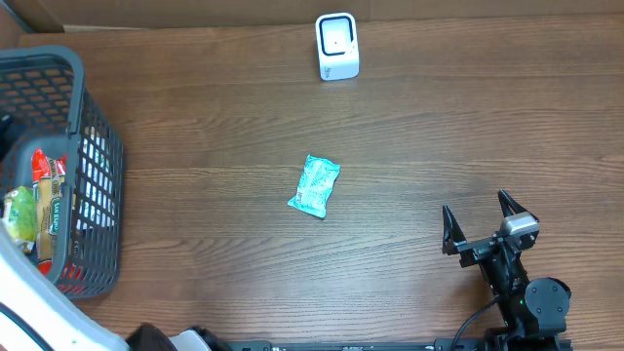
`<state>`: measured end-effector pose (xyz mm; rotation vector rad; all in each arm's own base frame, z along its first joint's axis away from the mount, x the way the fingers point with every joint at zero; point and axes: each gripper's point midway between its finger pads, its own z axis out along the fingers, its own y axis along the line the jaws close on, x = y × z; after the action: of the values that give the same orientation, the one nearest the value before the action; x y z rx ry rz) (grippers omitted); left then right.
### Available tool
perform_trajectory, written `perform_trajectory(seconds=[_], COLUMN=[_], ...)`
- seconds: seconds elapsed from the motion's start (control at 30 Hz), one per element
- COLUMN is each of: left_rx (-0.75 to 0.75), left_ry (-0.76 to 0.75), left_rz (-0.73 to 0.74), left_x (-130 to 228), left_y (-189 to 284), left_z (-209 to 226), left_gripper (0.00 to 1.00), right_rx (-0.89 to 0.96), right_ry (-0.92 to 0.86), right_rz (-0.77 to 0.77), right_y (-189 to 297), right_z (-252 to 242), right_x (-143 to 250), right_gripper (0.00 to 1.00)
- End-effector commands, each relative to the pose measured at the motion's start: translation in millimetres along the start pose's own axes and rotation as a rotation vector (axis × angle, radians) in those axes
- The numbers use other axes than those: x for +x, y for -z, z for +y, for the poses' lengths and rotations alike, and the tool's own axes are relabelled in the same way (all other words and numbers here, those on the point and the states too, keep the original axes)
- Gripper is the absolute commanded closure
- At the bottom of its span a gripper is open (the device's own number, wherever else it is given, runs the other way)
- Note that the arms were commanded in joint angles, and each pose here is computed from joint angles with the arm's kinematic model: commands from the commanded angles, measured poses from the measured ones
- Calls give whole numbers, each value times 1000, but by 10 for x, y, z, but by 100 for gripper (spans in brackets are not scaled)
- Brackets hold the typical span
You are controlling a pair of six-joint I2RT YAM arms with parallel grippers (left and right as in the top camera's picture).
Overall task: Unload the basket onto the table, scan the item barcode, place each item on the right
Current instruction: 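Reach the left gripper into the basket and grasp the white tube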
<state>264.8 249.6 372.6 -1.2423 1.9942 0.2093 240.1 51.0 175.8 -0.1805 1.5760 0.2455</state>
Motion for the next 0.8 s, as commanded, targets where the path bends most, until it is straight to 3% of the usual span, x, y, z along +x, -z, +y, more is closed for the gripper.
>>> perform_trajectory(seconds=[0.0, 0.23, 0.5, 0.77], left_rx=[25, 249, 278, 360], left_ry=[-20, -330, -383, -409], left_rz=[71, 232, 463, 554], left_x=[65, 495, 1089, 1435], left_y=[-401, -1317, -2142, -2556], left_z=[143, -86, 67, 17], left_gripper=[0, 0, 6, 13], right_rx=[-12, -12, -12, -12], right_ry=[-2, -2, -2, -2], right_rz=[-2, -3, -3, -3], right_y=[-2, -2, -2, -2], right_z=[24, 25, 25, 25], right_x=[21, 20, 20, 20], right_gripper=[0, 0, 0, 0])
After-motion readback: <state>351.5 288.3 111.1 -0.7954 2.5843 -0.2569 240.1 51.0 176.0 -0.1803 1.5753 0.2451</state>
